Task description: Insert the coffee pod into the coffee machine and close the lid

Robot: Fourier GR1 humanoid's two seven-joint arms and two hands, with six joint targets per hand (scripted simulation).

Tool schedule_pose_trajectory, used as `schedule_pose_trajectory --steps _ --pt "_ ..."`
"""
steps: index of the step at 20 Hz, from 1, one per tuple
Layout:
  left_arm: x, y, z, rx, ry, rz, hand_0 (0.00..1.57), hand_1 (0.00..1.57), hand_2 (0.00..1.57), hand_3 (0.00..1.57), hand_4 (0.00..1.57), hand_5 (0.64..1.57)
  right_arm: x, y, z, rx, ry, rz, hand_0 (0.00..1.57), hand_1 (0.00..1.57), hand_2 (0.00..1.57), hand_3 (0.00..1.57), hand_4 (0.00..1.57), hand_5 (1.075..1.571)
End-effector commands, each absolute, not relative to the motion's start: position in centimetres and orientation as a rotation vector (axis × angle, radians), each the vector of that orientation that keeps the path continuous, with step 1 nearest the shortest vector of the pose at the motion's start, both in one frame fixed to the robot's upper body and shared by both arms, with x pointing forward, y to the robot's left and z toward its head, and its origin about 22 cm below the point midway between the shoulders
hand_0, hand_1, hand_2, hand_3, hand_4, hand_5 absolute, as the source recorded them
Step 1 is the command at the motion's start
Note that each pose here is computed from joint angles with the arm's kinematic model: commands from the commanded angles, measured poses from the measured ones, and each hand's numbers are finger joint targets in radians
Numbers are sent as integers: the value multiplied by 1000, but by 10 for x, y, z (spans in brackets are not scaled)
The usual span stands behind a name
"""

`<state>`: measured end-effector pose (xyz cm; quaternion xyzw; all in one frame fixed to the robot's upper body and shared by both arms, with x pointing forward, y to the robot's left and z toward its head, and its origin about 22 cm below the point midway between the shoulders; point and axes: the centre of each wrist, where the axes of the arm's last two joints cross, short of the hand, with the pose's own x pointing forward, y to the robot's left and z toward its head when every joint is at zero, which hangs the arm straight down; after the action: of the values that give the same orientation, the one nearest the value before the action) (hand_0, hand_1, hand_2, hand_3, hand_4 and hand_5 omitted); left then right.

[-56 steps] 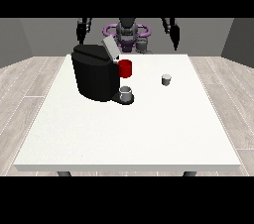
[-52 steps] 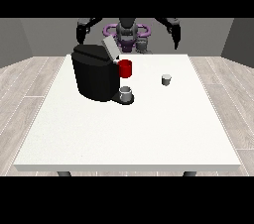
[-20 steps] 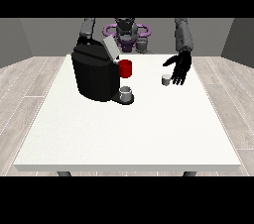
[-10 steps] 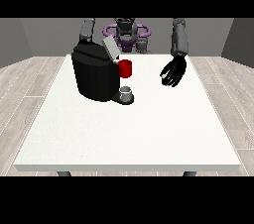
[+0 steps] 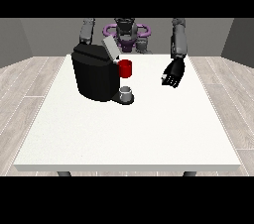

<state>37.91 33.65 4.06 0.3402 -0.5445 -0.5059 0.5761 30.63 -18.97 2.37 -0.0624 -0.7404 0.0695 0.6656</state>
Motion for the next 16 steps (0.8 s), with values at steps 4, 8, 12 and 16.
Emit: schedule_pose_trajectory --steps 4,8,12,16 --pt "384 336 36 765 -1224 -1262 870 870 1021 921 413 1571 305 -207 3 -150 -1626 126 0 0 0 0 0 1571" --pt "388 343 40 780 -1267 -1254 1149 1149 1257 1162 466 1571 300 -186 9 -238 -1594 173 0 0 0 0 0 1571" --pt "397 319 43 654 -1414 -1143 1420 1420 1402 1332 494 1571 299 -198 -1 -246 -1550 170 0 0 0 0 0 1571" --pt "404 324 56 590 -1378 -1132 1447 1447 1431 1354 530 1571 305 -200 5 -267 -1523 188 0 0 0 0 0 1571"
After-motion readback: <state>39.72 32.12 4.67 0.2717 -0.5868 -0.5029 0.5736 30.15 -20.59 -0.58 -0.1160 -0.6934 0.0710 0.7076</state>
